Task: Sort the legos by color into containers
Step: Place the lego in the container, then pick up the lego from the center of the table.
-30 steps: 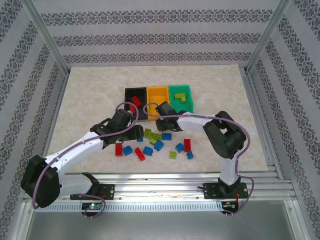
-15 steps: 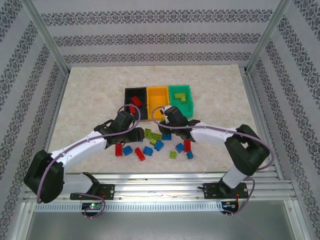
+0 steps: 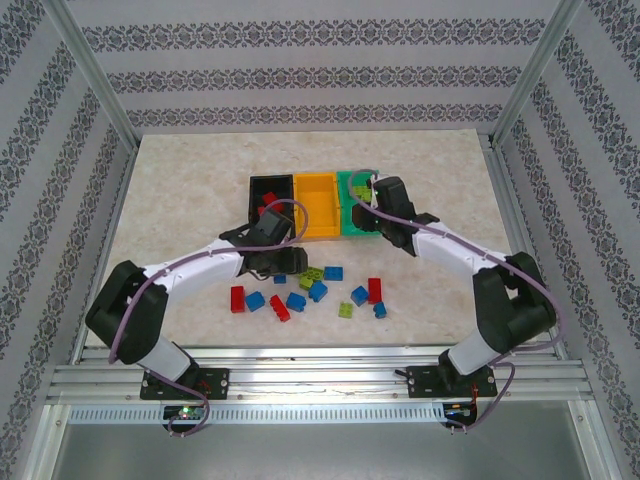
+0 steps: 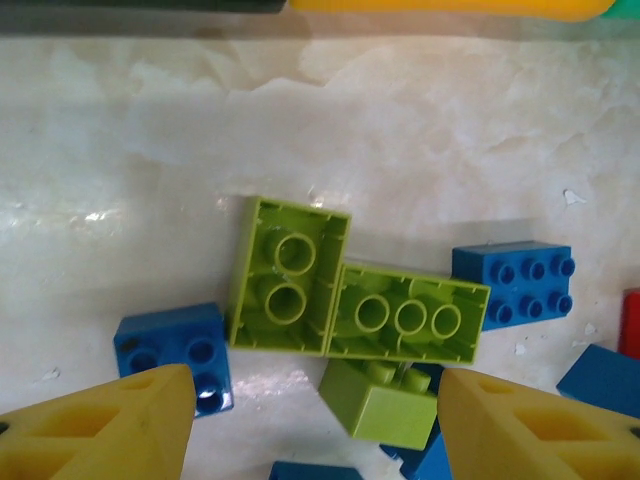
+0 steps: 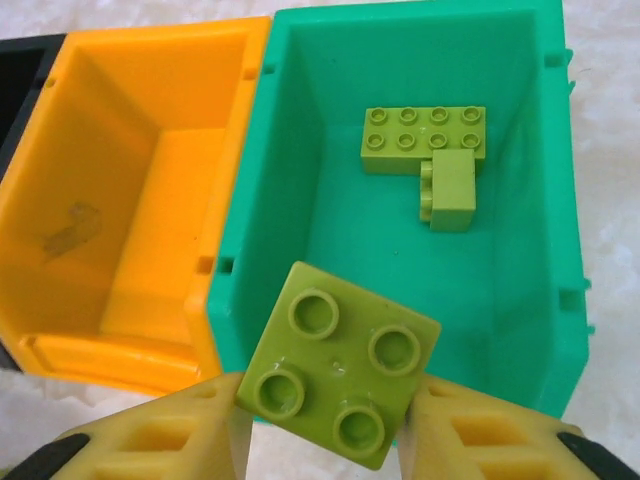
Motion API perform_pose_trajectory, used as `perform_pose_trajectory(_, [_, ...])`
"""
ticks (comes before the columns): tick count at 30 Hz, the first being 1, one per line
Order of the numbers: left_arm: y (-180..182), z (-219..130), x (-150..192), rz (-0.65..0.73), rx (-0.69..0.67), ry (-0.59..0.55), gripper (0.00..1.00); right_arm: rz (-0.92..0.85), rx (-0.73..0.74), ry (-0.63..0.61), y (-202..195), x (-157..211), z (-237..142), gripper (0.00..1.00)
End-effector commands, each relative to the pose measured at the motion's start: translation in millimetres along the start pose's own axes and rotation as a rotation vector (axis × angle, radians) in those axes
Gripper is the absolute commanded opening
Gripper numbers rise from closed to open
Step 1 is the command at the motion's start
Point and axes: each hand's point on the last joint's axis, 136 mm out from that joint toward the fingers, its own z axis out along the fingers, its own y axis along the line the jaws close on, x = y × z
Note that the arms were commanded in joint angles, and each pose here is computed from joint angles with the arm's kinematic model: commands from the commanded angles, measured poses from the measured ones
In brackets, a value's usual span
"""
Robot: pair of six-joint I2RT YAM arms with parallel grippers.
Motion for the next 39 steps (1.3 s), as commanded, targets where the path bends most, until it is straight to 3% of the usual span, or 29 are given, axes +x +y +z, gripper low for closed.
perform_pose_trajectory(1, [-8,0,-2,0.056,-0.006,0.017,0.66,-0.002,-0.033,0.086,4,1,13,0.46])
perform_pose_trajectory(12, [-9,4,-6,0.096,-0.054,0.068,0.68,-0.016,-0.079,0.076,13,19,-10,0.53])
perform_pose_trajectory(20, [6,14,-1,0.158,-0.187,0.190,0.67,-0.032,-0.060,0.024,2,48,-19,0.53])
perform_pose_trajectory(28, [8,26,-17,0.199,-0.250,0.188,0.63,-0.031,-0.096,0.038,8,49,-13,0.53])
perform_pose_trajectory(33, [14,43,-7,0.201,-0.268,0.261,0.61,-0.030,-0.100,0.038,8,49,-12,0.53])
perform_pose_trajectory(39, [28,48,-1,0.211,-0.316,0.266,0.56,-0.025,-0.106,0.046,9,52,-9,0.53])
